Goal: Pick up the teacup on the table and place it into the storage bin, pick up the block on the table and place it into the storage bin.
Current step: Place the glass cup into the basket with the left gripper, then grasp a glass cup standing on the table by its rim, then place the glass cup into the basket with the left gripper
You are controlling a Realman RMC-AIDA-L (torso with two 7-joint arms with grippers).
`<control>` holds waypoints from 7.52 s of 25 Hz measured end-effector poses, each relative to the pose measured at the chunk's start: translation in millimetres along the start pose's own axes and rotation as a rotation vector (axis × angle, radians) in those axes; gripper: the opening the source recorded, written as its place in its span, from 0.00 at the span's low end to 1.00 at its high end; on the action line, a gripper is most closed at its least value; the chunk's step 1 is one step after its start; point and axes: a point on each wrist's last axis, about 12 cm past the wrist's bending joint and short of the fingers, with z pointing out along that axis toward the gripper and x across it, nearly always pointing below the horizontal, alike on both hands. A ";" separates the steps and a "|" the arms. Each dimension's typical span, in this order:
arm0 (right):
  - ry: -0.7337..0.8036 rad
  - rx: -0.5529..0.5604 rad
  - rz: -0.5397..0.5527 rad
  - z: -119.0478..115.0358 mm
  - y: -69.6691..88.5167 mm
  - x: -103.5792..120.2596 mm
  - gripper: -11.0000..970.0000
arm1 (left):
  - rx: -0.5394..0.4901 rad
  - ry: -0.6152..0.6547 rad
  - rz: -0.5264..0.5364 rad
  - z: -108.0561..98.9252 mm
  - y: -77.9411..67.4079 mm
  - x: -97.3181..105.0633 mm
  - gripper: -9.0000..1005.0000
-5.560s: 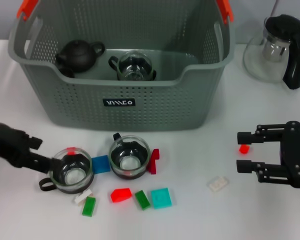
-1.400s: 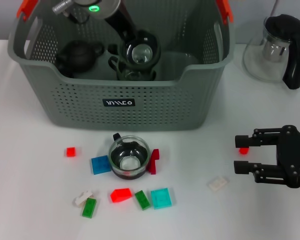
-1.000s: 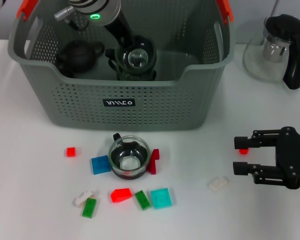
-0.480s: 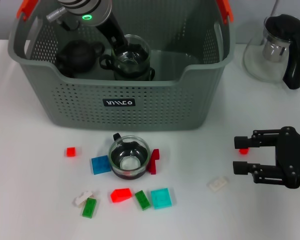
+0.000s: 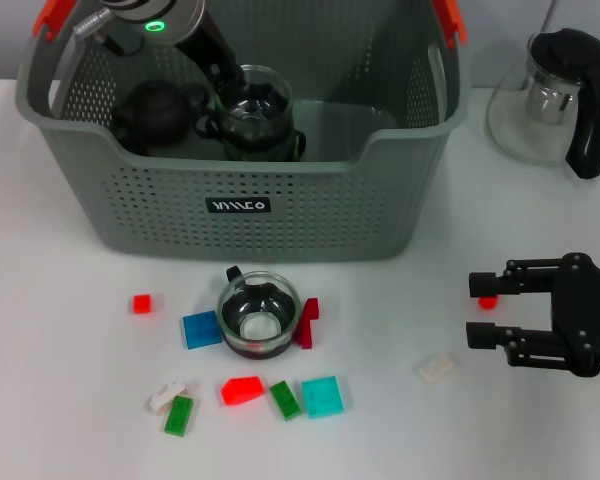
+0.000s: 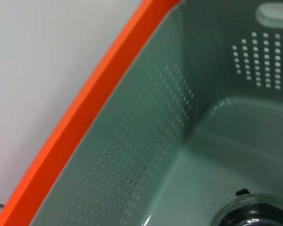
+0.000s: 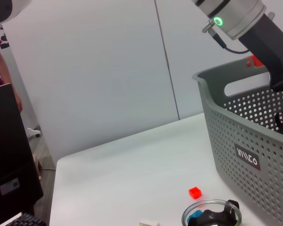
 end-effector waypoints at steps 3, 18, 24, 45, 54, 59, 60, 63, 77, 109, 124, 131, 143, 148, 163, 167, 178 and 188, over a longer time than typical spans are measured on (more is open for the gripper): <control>0.001 0.003 -0.002 -0.3 -0.5 0.0 0.62 | 0.002 -0.011 -0.007 -2.8 -0.6 1.1 0.18; 0.002 0.005 -0.002 -0.6 -0.7 0.0 0.61 | 0.107 -0.158 -0.111 -34.9 4.7 3.4 0.44; 0.002 0.005 0.002 -0.9 -0.3 0.6 0.61 | 0.162 -0.493 -0.333 -78.4 19.0 27.6 0.52; 0.009 -0.007 -0.001 -1.5 -0.7 -1.1 0.62 | 0.770 -0.779 -0.327 -77.4 -104.6 210.9 0.68; 0.075 0.002 0.069 -5.0 -1.1 5.6 0.62 | 0.888 -0.248 -0.036 -62.9 -108.0 135.1 0.67; 0.100 0.029 0.088 -8.4 -3.3 9.5 0.62 | 0.787 -0.186 0.058 -49.0 -110.8 105.7 0.67; 0.098 0.031 0.090 -8.7 -3.4 9.6 0.62 | 0.765 -0.187 0.067 -46.5 -111.1 102.6 0.67; 0.097 0.033 0.091 -8.7 -3.8 9.5 0.62 | 0.714 -0.189 0.102 -39.1 -114.8 94.9 0.67; 0.093 0.029 0.092 -7.2 -3.3 9.5 0.62 | 0.577 -0.102 0.154 -9.3 -126.9 92.8 0.59; 0.093 0.030 0.086 -6.3 -4.7 7.7 0.61 | 0.619 0.001 0.079 -0.3 -134.2 105.5 0.53; 0.092 0.026 0.085 -5.9 -4.7 7.3 0.62 | 0.663 -0.032 0.082 -14.4 -131.1 105.1 0.07; 0.092 0.026 0.084 -6.5 -4.6 7.5 0.62 | 0.799 -0.312 0.008 -47.7 -109.2 123.6 0.05; 0.093 0.015 0.074 -4.0 -4.7 5.7 0.62 | 0.761 -1.108 -0.238 -99.2 -51.2 151.6 0.05; 0.093 0.014 0.070 -4.0 -5.6 4.4 0.62 | 0.704 -0.991 -0.313 -102.0 -10.5 103.5 0.05; 0.091 0.017 0.069 -1.4 -5.6 5.0 0.62 | 0.393 -0.233 -0.368 -28.1 1.8 2.1 0.05; 0.090 0.018 0.069 -1.6 -5.6 5.0 0.62 | 0.366 -0.174 -0.406 -13.0 -2.1 4.9 0.05; 0.093 0.013 0.066 0.4 -6.9 3.8 0.61 | 0.323 -0.142 -0.472 4.8 -2.8 16.0 0.07; 0.094 0.011 0.064 1.4 -7.3 3.2 0.61 | 0.301 -0.127 -0.483 9.2 -1.7 21.6 0.15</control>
